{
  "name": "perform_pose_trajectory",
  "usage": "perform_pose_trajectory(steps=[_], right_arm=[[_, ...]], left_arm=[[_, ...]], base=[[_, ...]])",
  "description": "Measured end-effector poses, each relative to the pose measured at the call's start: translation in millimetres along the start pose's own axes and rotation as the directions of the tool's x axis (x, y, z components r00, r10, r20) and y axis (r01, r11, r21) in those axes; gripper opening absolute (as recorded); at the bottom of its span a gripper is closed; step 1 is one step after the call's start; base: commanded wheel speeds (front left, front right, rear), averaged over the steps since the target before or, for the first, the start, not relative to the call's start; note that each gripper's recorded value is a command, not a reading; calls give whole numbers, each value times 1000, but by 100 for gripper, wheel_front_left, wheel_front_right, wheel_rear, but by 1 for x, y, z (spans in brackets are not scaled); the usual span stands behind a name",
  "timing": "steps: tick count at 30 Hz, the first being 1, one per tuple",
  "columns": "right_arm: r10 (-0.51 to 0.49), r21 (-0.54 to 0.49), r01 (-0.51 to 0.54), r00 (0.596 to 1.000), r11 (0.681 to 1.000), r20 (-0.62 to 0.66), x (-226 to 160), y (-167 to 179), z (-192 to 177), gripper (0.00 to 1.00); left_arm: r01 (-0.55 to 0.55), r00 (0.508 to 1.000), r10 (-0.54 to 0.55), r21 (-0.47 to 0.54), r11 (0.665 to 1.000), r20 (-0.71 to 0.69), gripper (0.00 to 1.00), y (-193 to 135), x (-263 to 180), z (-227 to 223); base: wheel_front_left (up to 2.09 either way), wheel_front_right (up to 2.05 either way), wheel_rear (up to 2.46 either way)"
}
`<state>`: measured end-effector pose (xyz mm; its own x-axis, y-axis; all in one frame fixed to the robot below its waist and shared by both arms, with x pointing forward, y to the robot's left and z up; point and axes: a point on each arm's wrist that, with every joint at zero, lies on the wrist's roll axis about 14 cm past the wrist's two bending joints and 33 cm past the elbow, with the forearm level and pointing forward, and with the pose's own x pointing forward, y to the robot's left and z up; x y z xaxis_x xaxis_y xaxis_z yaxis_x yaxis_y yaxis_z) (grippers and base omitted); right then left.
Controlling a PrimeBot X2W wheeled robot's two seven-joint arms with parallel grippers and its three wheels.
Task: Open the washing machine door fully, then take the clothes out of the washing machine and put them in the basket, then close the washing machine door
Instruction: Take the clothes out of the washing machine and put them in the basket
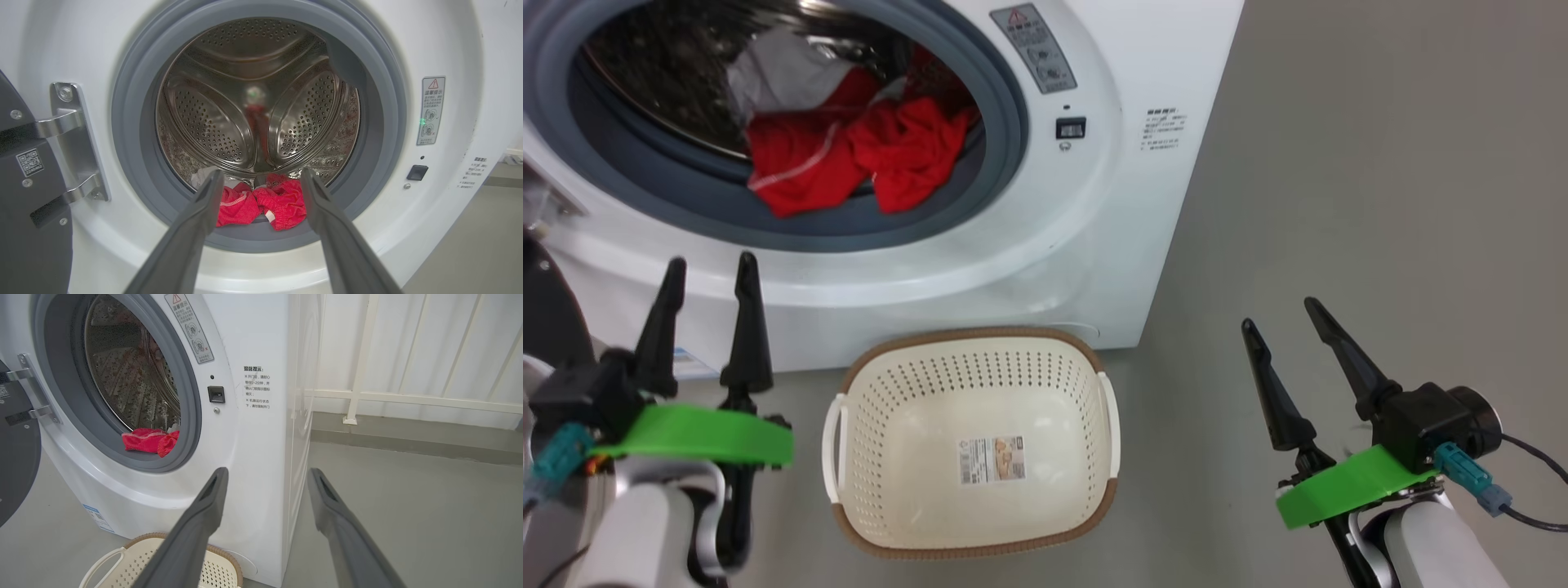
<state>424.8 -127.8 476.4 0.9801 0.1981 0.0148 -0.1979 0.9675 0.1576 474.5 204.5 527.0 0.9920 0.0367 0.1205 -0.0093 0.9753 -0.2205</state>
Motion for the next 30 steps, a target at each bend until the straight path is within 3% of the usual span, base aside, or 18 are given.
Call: perform_pose_trajectory(steps=[30], right_arm=[[-35,0,35,994,999,-103,30,-24,-51,100]], left_arm=[[78,987,-77,-2,997,-144,100,-22,125,-71]], base=[[0,0,0]])
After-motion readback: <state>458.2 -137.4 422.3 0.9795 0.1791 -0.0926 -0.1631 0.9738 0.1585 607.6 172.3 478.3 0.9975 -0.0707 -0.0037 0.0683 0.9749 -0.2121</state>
